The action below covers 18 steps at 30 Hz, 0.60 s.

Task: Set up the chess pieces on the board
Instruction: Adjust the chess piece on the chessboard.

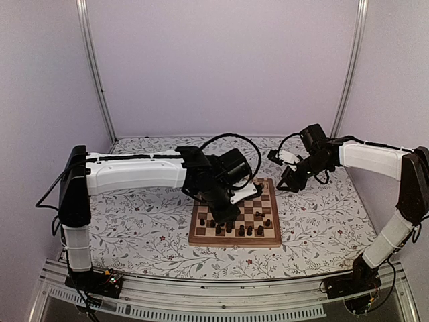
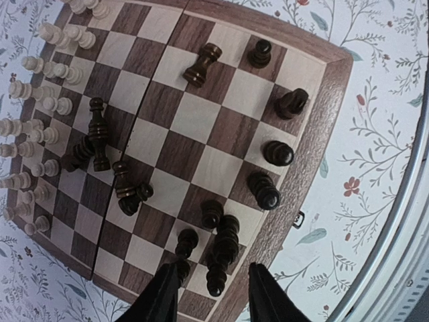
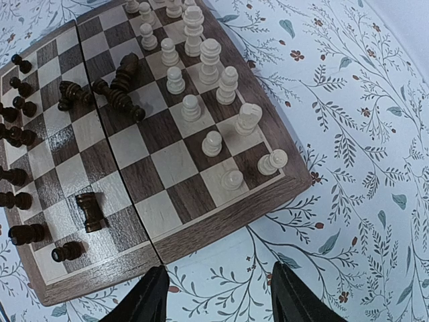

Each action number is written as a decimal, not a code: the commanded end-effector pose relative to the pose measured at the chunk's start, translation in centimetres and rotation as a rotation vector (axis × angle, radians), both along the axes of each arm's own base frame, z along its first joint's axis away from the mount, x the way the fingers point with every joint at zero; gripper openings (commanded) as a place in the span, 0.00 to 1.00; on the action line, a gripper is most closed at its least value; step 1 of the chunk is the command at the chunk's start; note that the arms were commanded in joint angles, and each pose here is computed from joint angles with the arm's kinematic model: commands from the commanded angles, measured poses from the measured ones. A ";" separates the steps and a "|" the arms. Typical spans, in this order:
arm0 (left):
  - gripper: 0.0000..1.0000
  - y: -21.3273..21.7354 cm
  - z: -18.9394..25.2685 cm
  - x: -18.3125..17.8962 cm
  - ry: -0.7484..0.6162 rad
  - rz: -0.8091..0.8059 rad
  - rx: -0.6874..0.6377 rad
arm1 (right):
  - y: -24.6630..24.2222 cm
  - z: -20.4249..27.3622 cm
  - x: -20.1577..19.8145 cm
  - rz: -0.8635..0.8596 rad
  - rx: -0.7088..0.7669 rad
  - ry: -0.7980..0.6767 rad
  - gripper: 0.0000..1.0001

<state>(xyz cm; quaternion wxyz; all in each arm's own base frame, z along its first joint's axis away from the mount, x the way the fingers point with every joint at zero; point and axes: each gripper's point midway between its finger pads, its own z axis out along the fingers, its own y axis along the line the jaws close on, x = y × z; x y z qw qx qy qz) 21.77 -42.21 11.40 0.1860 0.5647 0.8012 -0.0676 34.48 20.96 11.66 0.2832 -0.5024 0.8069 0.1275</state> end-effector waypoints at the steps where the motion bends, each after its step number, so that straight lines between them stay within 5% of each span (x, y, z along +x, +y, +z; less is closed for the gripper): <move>1: 0.39 0.3 -1.3 0.7 0.025 0.019 0.008 | -0.1 -0.7 -0.2 -0.005 0.002 0.033 0.54; 18: 0.38 0.3 -4.2 -0.9 0.127 -0.016 0.042 | -0.1 -1.4 -0.3 -0.003 -0.006 0.053 0.54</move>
